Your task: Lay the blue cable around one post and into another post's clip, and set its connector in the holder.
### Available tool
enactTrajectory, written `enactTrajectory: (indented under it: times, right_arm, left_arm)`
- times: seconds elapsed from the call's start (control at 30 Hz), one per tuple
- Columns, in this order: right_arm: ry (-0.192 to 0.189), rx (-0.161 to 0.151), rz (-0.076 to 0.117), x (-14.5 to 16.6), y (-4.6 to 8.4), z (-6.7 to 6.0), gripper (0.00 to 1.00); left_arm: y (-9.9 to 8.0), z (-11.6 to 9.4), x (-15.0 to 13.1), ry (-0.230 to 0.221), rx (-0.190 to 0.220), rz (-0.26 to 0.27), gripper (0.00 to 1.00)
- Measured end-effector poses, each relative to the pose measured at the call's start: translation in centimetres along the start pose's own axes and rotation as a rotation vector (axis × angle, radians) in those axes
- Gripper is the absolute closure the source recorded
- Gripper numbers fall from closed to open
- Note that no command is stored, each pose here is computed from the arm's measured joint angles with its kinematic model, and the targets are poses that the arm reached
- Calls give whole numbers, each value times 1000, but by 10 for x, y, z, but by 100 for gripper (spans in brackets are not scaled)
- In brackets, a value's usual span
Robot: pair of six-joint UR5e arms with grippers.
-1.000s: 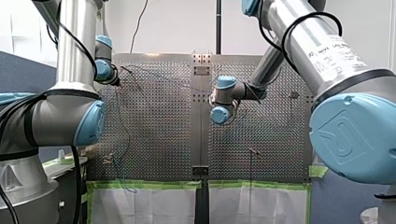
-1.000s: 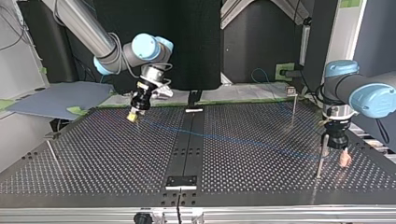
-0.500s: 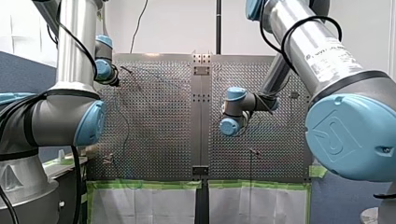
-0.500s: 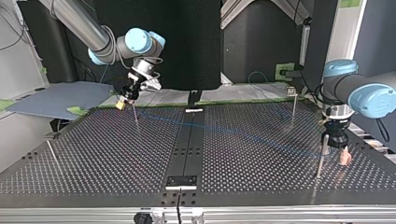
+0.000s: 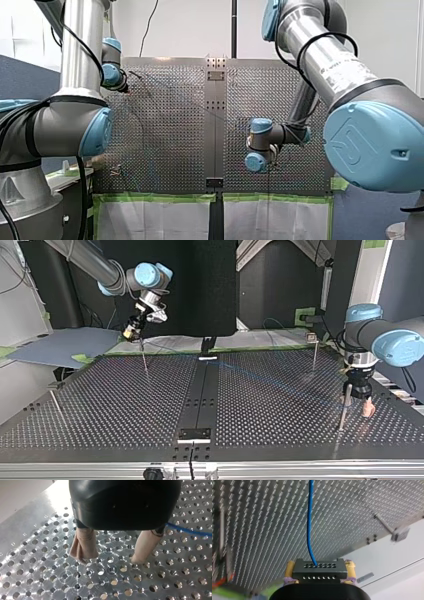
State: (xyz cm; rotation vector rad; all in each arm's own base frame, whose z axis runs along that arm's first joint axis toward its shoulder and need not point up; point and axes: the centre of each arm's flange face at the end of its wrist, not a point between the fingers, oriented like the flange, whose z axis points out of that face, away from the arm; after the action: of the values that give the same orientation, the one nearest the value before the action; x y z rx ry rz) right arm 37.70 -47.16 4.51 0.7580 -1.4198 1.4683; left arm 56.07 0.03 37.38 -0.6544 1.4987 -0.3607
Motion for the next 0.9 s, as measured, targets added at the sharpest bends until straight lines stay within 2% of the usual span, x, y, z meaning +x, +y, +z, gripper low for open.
enactTrajectory:
  times: [0.17, 0.27, 0.3, 0.5, 0.63, 0.7, 0.77, 0.9]
  right_arm:
    - [-28, -25, -38, -22, 42, -5, 100]
    - [-60, -37, -83, -33, 70, -9, 100]
    - [-73, -40, -104, -35, 79, -10, 100]
    - [-143, -58, -211, -37, 119, -16, 100]
    - [-192, -68, -276, -36, 140, -19, 100]
    - [-204, -69, -300, -35, 146, -13, 100]
    - [-203, -67, -314, -34, 149, -4, 100]
    - [-191, -60, -344, -30, 154, 23, 100]
  left_arm:
    - [0, 0, 0, 0, 0, 1, 0]
    - [0, 0, 0, 0, 0, 3, 0]
    - [0, 0, 0, 0, 0, 3, 0]
    - [0, 0, 0, 0, 0, 5, 0]
    - [0, 0, 0, 0, 0, 6, 0]
    - [0, 0, 0, 0, 0, 6, 0]
    - [0, 0, 0, 0, 0, 7, 0]
    - [0, 0, 0, -1, -1, 10, 0]
